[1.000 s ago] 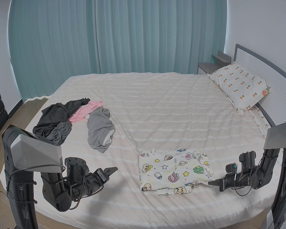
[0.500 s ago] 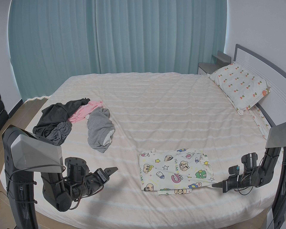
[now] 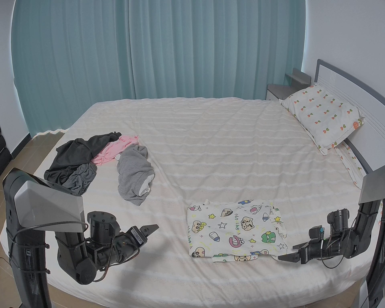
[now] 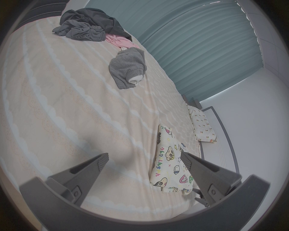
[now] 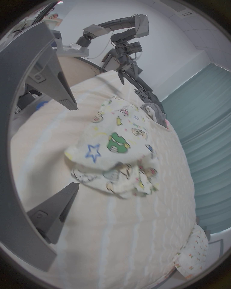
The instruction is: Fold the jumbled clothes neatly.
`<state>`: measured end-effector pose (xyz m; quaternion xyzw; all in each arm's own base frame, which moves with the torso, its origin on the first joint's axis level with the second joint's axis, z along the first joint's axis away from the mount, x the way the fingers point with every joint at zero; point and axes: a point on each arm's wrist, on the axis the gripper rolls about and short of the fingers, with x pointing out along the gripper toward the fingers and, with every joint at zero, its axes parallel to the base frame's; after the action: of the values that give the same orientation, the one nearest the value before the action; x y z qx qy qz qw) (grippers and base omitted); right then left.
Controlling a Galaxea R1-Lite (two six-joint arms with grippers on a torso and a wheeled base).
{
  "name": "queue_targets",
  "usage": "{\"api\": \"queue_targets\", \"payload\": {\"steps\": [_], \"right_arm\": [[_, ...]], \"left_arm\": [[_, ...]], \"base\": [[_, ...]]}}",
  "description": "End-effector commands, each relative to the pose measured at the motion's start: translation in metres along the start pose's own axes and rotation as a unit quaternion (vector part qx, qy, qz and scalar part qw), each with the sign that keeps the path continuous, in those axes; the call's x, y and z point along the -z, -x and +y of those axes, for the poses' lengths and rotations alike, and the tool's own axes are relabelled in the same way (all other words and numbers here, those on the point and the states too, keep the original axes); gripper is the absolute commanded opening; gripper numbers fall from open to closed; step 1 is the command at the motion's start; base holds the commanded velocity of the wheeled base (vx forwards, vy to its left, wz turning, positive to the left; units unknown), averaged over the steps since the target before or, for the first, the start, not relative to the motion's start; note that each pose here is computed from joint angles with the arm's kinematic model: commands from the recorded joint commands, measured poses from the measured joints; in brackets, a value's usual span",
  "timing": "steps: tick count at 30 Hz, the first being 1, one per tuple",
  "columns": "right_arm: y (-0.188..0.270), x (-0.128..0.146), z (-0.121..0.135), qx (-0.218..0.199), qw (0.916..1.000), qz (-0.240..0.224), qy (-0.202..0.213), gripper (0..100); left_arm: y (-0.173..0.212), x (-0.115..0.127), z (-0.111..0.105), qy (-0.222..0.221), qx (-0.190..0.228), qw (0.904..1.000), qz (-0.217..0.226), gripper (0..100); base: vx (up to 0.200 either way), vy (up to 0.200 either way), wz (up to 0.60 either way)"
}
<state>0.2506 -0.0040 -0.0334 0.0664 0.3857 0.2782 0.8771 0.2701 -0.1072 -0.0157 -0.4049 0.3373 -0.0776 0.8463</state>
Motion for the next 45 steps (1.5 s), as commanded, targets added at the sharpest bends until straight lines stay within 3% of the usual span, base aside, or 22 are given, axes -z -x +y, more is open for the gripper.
{"api": "queue_targets", "payload": {"steps": [1,4,5,6,8,12,19,37,38,44,45], "right_arm": [[0.017,-0.027,-0.002,-0.001,0.9969,-0.078,0.008,100],[0.013,-0.047,0.0,-0.011,0.9943,-0.105,-0.006,100],[-0.003,-0.071,0.007,-0.036,0.9914,-0.123,-0.027,100],[-0.006,-0.075,0.008,-0.039,0.9908,-0.125,-0.034,100],[-0.031,-0.095,0.013,-0.037,0.9903,-0.112,-0.073,100],[-0.072,-0.113,0.007,-0.01,0.9927,-0.08,-0.09,100],[-0.096,-0.125,0.001,-0.006,0.9918,0.0,-0.127,100],[-0.123,-0.132,-0.007,-0.001,0.9891,0.038,-0.142,100],[-0.124,-0.132,-0.007,-0.001,0.9892,0.038,-0.141,0],[-0.124,-0.138,-0.009,0.0,0.9878,0.03,-0.153,0],[-0.124,-0.139,-0.009,-0.001,0.9852,0.026,-0.17,0]], "left_arm": [[0.0,0.0,0.0,0.0,0.0,1.0,0.0,100],[0.0,0.0,0.0,0.0,0.0,1.0,0.0,100],[-0.001,0.0,0.0,0.0,0.0,1.0,-0.001,100],[0.0,0.0,0.0,0.0,-0.001,1.0,0.0,100],[-0.001,0.0,0.0,0.0,0.0,1.0,-0.001,100],[-0.001,0.0,0.0,0.0,0.0,1.0,-0.001,100],[-0.001,0.001,0.0,0.0,-0.001,1.0,0.001,100],[-0.002,0.003,0.001,-0.002,-0.003,1.0,0.002,100],[-0.002,0.003,0.001,-0.002,-0.003,1.0,0.002,100],[-0.001,0.003,0.001,-0.002,-0.003,1.0,0.003,100],[-0.002,0.003,0.001,-0.002,-0.004,1.0,0.003,100]], "base": [[0.0,0.0,0.0],[0.0,0.0,0.0],[0.0,0.0,0.0],[0.0,0.0,0.0],[0.0,0.0,0.0],[0.0,0.0,0.0],[0.0,0.0,0.0],[0.0,0.0,0.0],[0.0,0.0,0.0],[0.0,0.0,0.0],[0.0,0.0,0.0]]}}
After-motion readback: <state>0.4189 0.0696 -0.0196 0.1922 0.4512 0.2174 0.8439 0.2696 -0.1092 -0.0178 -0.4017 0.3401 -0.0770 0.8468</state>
